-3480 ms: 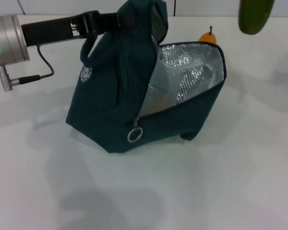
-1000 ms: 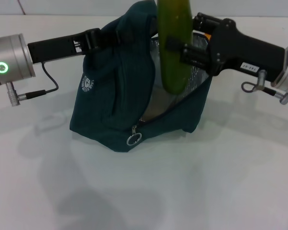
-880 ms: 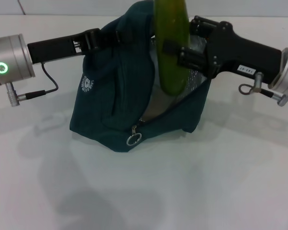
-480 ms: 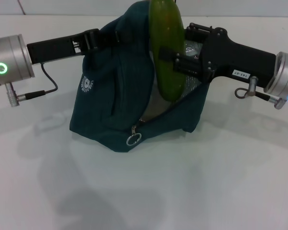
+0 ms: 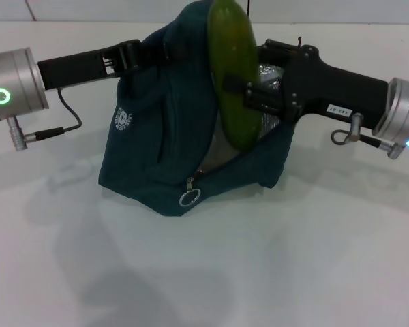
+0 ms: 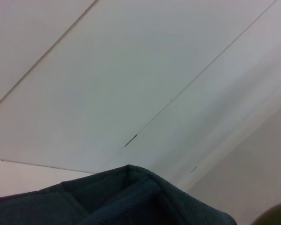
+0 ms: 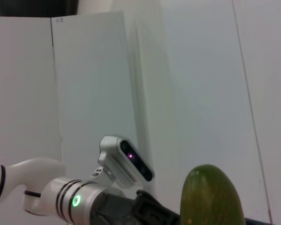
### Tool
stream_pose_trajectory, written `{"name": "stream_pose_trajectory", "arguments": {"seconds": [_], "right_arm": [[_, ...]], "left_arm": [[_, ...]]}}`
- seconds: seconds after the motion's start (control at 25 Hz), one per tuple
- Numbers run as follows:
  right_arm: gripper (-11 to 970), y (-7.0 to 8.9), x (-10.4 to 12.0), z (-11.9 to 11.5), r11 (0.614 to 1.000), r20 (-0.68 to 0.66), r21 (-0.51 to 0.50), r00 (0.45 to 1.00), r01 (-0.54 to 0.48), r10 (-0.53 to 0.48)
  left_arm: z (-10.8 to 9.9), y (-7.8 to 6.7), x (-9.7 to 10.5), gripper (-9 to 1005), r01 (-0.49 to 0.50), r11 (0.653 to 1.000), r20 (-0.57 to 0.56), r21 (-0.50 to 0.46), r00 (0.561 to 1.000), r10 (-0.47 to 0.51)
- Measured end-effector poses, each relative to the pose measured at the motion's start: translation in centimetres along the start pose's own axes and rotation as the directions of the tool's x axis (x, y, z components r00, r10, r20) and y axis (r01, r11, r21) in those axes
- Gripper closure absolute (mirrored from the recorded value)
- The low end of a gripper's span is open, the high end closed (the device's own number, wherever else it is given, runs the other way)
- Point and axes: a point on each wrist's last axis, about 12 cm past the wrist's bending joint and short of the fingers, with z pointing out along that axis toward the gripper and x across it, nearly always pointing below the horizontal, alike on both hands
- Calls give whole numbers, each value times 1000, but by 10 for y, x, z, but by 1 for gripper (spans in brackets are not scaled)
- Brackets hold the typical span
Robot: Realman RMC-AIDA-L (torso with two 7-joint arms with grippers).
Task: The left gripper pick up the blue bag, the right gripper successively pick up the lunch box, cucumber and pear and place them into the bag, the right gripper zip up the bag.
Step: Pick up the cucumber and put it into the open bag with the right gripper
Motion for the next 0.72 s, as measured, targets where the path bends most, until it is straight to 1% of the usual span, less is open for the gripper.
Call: {"name": "stream_pose_trajectory", "arguments": {"seconds": [0.28,0.48,0.72], "right_arm": [[286,3,3,5,1000,-3,6,1000,-17,17],[282,5,5,8,1000,-22,-12,1000,-20,20],[278,3,7,9,999,-34,6,998,-45,45]], "left_arm": [[-1,0,0,955,-1,1000,1,-2,1000,1],[-1,0,0,954,-3,1000,2,-3,1000,3],[-1,0,0,954,-12,1000,2,-3,1000,12]]}}
